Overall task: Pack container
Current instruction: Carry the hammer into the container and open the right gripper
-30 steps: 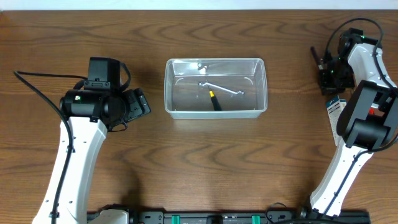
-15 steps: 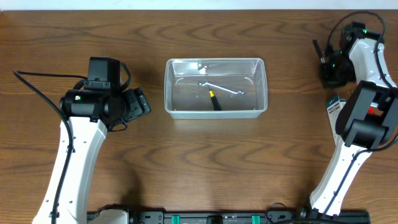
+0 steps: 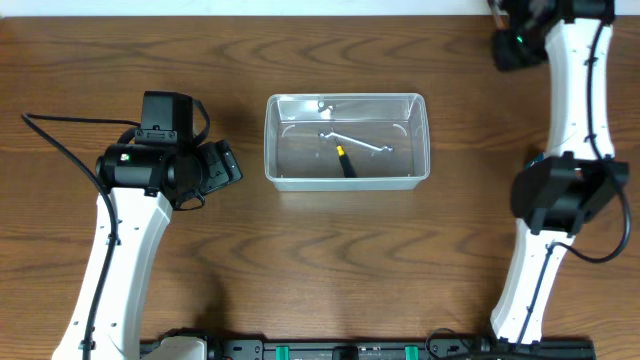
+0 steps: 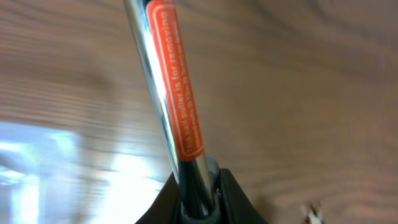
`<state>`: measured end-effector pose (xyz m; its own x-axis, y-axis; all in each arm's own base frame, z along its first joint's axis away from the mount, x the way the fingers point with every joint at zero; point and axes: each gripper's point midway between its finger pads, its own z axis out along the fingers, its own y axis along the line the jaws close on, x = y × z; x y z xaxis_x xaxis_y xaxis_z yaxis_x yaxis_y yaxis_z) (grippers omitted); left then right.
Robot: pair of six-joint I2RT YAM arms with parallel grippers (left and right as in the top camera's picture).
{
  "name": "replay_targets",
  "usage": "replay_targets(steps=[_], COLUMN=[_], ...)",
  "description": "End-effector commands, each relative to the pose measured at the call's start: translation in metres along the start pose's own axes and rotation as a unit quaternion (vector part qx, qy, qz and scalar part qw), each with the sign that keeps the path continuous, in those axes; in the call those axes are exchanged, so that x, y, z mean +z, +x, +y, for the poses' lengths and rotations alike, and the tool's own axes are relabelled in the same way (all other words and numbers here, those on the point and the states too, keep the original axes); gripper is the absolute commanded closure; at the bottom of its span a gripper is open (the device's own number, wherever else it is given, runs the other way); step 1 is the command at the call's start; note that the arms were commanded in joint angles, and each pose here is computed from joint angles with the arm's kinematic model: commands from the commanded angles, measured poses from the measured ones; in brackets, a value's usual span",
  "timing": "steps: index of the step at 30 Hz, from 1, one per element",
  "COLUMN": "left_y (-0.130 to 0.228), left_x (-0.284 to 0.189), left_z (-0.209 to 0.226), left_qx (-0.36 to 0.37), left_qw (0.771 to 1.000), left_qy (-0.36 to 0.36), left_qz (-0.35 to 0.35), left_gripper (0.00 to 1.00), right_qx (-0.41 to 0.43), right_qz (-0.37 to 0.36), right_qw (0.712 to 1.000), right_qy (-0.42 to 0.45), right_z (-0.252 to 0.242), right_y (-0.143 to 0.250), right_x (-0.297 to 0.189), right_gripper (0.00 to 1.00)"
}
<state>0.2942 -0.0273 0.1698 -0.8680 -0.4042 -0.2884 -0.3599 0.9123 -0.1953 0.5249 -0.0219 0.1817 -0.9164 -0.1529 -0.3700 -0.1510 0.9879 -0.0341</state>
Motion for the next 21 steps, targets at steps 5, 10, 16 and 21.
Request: replay_targets(steps=[5,10,16,21], left_y=[-0.001,-0.001,-0.001,-0.001], left_x=[0.003,0.003,0.003,0.003], left_z=[0.002,0.002,0.002,0.002], left_qx=[0.009,0.009,0.009,0.01], left_qw=[1.0,1.0,1.0,1.0], left_qy=[-0.006,-0.006,-0.006,-0.006], left_qz=[-0.001,-0.001,-0.001,-0.001], left_gripper=[0.13,0.13,0.13,0.13], right_qx=[-0.133,-0.262,-0.406,-0.476], right_qz=[-0.043,-0.032,-0.004,0.046], right_qw=[0.988,0.96,0.906,0.867], right_qy=[-0.065,-0.092,-0.121,-0.14], right_z=[0.114,0.185,0.251,0.27], right_y=[-0.021,-0.008,0.025,0.058], right_x=[-0.037,-0.037,-0.033,-0.016], right_gripper=[0.99,0.99,0.99,0.99])
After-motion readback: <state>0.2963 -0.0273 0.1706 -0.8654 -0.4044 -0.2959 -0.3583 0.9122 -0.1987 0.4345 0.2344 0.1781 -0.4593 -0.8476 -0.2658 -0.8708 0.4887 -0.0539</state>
